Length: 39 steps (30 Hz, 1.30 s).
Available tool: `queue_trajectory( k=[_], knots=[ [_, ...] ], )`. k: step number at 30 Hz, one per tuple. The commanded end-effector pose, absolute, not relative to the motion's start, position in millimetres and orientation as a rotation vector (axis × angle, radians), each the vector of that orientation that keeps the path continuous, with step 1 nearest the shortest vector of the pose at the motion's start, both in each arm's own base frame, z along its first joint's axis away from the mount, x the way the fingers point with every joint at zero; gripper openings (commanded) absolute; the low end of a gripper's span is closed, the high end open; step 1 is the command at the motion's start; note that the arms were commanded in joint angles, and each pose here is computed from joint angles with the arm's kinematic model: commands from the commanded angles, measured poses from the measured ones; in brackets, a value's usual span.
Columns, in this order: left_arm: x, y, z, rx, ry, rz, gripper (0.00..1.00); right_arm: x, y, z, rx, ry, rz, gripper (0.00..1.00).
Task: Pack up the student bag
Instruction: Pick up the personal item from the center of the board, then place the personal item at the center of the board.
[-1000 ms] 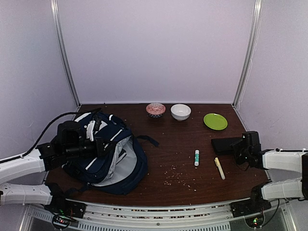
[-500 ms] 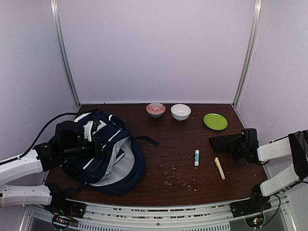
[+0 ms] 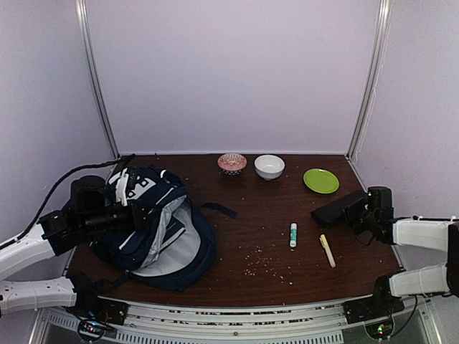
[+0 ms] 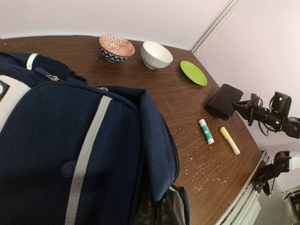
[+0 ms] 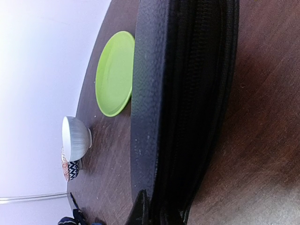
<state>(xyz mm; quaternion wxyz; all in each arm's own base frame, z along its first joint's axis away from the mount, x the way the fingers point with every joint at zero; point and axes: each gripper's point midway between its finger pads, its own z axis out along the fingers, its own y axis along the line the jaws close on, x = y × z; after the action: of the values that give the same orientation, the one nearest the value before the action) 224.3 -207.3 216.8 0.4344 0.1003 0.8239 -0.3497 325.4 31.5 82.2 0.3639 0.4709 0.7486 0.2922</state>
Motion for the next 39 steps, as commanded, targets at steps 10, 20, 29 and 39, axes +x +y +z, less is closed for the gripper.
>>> queue_trajectory(
  k=[10,20,29,39],
  knots=[
    [229,-183,293,0.234,1.818,-0.786,0.00,303,116,224,0.530,1.900,0.930,0.00],
    [229,-157,291,0.192,1.844,-0.630,0.00,264,275,238,-0.105,2.158,1.069,0.00],
    [227,-153,283,0.192,1.872,-0.607,0.00,244,347,141,-0.453,2.568,1.129,0.00],
    [226,-161,269,0.217,1.900,-0.642,0.00,252,353,69,-0.497,2.785,1.039,0.00]
  ],
)
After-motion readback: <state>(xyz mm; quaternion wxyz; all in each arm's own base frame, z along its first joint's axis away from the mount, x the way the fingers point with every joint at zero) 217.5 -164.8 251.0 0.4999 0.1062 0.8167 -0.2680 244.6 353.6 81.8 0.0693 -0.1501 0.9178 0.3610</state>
